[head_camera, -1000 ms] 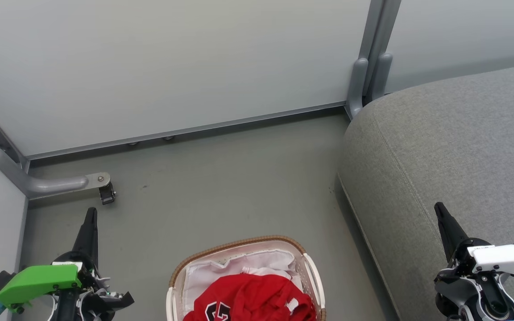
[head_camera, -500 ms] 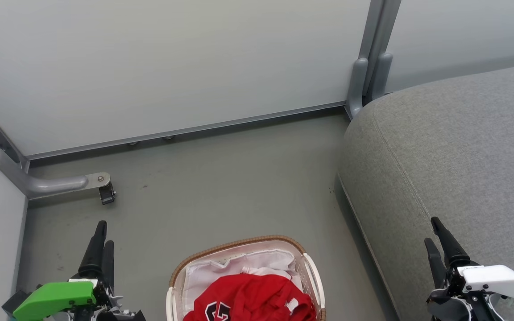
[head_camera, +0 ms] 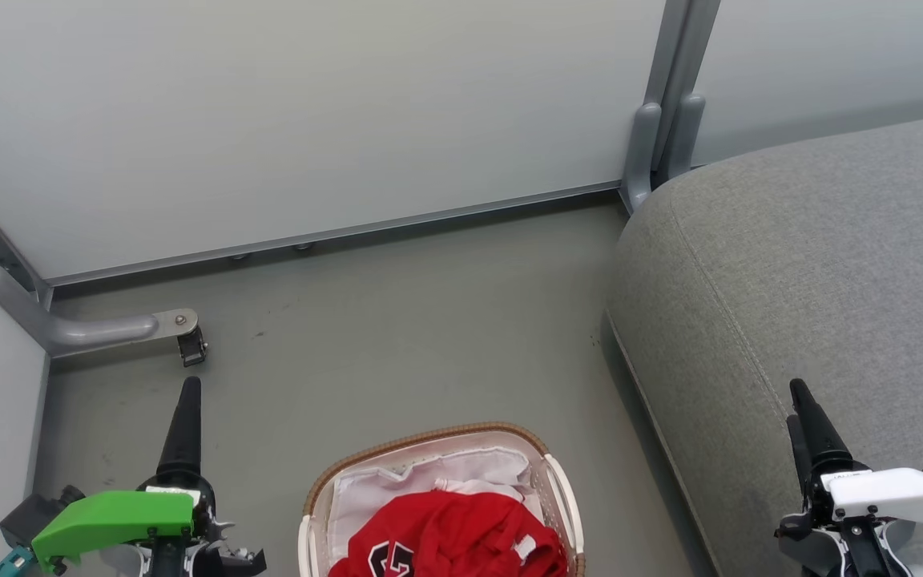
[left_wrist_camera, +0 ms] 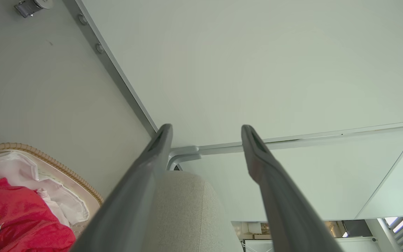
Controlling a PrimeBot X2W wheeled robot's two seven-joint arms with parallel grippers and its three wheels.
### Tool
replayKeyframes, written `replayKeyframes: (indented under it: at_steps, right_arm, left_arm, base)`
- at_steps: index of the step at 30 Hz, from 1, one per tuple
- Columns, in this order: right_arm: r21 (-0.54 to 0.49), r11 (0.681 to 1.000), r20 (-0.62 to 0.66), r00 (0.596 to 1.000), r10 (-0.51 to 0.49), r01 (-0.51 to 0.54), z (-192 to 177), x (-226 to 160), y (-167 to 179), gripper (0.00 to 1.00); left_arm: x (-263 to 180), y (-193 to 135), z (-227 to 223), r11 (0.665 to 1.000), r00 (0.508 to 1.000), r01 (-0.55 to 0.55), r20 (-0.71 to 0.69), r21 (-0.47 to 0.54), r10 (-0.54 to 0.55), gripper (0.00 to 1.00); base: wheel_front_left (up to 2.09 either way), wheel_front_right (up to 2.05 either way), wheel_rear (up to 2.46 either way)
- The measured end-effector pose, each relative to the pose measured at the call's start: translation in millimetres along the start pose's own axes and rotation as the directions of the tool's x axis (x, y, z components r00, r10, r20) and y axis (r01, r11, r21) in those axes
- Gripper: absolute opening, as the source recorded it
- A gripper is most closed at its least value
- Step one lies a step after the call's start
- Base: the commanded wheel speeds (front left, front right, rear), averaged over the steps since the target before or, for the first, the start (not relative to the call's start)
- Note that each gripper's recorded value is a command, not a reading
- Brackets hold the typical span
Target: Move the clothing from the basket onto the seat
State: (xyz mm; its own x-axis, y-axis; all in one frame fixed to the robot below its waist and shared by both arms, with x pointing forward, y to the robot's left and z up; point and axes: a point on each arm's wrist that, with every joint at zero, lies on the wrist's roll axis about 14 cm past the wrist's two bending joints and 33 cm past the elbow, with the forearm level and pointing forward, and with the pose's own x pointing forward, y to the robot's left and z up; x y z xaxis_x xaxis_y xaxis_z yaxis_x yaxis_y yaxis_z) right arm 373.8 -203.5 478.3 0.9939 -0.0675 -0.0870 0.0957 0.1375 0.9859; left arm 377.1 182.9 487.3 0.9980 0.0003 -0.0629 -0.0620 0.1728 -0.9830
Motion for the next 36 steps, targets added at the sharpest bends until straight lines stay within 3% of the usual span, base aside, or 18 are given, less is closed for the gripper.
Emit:
replayKeyframes:
  at_steps: [7,11,22,36]
  right_arm:
    - [-0.171,0.984,0.018,0.999,0.049,-0.045,5,2,16,1.0]
    - [-0.263,0.963,0.019,0.998,0.068,-0.06,6,3,21,1.0]
    - [-0.488,0.869,-0.007,0.996,0.085,-0.077,-3,0,24,1.0]
    - [-0.646,0.756,-0.035,0.994,0.102,-0.1,-13,1,25,1.0]
  left_arm:
    - [1,-13,-2,0.987,0.999,0.04,-0.001,0.156,-0.04,1.0]
    - [2,-19,-7,0.962,0.998,0.061,-0.015,0.266,-0.059,1.0]
    - [0,-21,-22,0.873,0.998,0.069,-0.045,0.484,-0.054,1.0]
    - [-7,-8,-18,0.773,1.0,0.019,-0.009,0.634,-0.016,1.0]
  base:
    - [0.0,0.0,0.0]
    - [0.0,0.0,0.0]
    - [0.0,0.0,0.0]
    - [0.0,0.0,0.0]
